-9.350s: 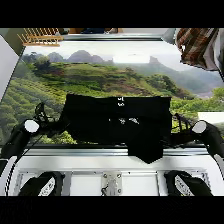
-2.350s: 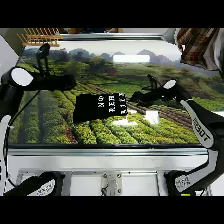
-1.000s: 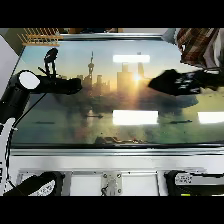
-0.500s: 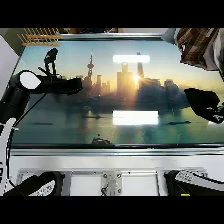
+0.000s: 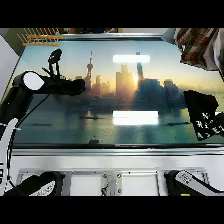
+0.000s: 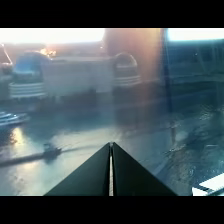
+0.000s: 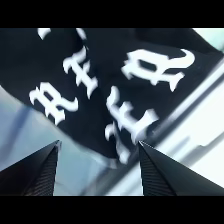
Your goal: Fold the clothes and pants, and hang the long-sleeved shirts on hangers.
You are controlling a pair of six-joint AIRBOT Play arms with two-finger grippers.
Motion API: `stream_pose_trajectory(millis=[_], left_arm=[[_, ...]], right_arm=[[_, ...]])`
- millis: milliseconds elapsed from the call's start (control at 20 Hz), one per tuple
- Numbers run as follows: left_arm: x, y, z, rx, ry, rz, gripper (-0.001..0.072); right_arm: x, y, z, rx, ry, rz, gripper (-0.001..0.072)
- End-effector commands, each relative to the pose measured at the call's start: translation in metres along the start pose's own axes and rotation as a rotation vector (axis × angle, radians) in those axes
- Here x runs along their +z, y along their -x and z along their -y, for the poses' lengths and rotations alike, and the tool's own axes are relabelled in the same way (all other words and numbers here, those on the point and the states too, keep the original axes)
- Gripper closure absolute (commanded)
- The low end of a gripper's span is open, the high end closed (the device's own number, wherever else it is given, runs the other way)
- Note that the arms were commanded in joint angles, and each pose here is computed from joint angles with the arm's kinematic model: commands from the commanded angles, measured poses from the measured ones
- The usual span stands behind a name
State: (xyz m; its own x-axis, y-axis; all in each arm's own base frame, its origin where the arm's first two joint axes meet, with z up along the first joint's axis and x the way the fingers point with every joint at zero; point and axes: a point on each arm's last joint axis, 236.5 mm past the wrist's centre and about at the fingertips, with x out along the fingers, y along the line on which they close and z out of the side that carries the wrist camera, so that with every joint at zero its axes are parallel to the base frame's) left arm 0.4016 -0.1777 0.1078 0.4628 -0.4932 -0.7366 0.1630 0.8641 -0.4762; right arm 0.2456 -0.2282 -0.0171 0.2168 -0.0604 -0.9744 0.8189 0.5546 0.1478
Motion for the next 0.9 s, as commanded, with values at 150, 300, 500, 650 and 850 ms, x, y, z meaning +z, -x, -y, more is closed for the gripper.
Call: stream_pose_trajectory(millis=[150, 300, 500, 650, 850], left_arm=[[-0.003, 0.0, 0.0, 0.001, -0.003, -0.012, 0.07], [-0.002, 0.0, 0.0, 0.0, -0.003, -0.009, 0.07], [-0.002, 0.0, 0.0, 0.001, -0.003, -0.009, 0.07], [-0.002, 0.0, 0.0, 0.0, -0.003, -0.008, 0.07], [-0.002, 0.0, 0.0, 0.0, -0.003, -0.008, 0.07]], right_arm=[[0.018, 0.08, -0.051, 0.171, 0.147, 0.267, 0.0176], [-0.018, 0.129, -0.157, 0.518, 0.358, 0.316, 0.0176], [-0.124, 0.156, -0.263, 0.784, 0.769, 0.219, 0.0185], [-0.187, 0.16, -0.291, 0.846, 1.001, 0.162, 0.0427], [-0.215, 0.164, -0.299, 0.877, 1.068, 0.123, 0.0694]])
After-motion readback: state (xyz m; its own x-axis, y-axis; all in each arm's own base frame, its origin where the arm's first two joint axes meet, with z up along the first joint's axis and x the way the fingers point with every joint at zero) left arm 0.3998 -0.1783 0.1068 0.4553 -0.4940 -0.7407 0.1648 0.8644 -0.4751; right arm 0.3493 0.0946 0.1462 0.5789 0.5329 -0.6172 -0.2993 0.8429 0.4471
